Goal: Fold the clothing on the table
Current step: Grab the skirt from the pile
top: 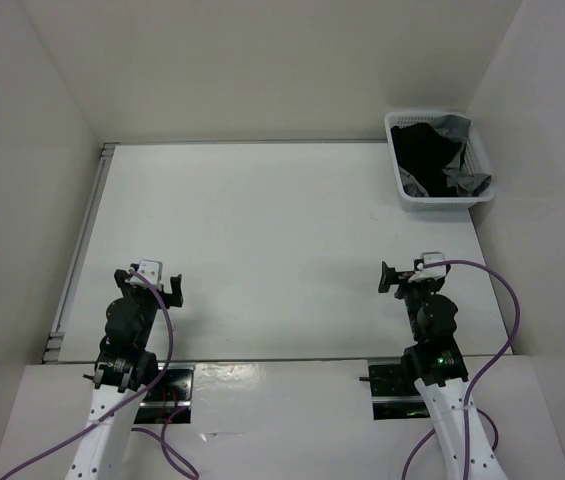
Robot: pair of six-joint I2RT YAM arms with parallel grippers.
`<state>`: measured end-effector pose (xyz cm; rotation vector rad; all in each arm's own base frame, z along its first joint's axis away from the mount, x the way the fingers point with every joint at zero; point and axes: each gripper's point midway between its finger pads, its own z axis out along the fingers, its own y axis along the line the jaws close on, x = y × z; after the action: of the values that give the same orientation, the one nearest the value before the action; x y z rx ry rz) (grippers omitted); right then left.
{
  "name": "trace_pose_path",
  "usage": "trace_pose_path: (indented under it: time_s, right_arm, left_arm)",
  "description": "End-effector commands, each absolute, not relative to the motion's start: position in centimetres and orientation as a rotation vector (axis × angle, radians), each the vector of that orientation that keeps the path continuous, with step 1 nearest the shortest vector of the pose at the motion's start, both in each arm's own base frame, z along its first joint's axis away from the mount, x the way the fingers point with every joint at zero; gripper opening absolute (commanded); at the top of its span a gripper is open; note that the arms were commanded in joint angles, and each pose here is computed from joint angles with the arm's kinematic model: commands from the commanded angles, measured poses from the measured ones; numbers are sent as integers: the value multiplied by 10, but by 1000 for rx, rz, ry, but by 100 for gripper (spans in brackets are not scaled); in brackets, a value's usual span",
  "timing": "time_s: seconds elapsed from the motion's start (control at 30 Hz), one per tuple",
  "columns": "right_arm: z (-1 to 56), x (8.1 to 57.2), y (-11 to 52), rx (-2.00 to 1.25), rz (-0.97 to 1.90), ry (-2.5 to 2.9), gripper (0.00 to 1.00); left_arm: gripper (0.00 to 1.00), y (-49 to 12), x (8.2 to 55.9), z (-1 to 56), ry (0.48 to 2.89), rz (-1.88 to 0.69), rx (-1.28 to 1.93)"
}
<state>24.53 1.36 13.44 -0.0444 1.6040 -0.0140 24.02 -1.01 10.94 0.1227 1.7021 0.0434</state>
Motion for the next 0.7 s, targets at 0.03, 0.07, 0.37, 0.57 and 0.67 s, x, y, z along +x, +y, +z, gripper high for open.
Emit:
trace_pose_path:
  time_s: [0.03,0.07,0.37,0.57,0.67]
  right_arm:
    - [133,246,10,-12,-17,1556,98]
    - [133,246,10,-12,-17,1556,98]
    - [133,246,10,-12,-17,1556,98]
    - [188,243,18,-57,19,1398,98]
    - [259,230,2,84,27,1183,98]
  left_arm:
    - [100,-10,242,121,1604,33,90]
    - [100,-10,242,121,1604,33,90]
    - [100,-10,242,121,1604,33,90]
    - [100,-10,242,121,1604,33,90]
    - [100,-10,242,121,1604,33,90]
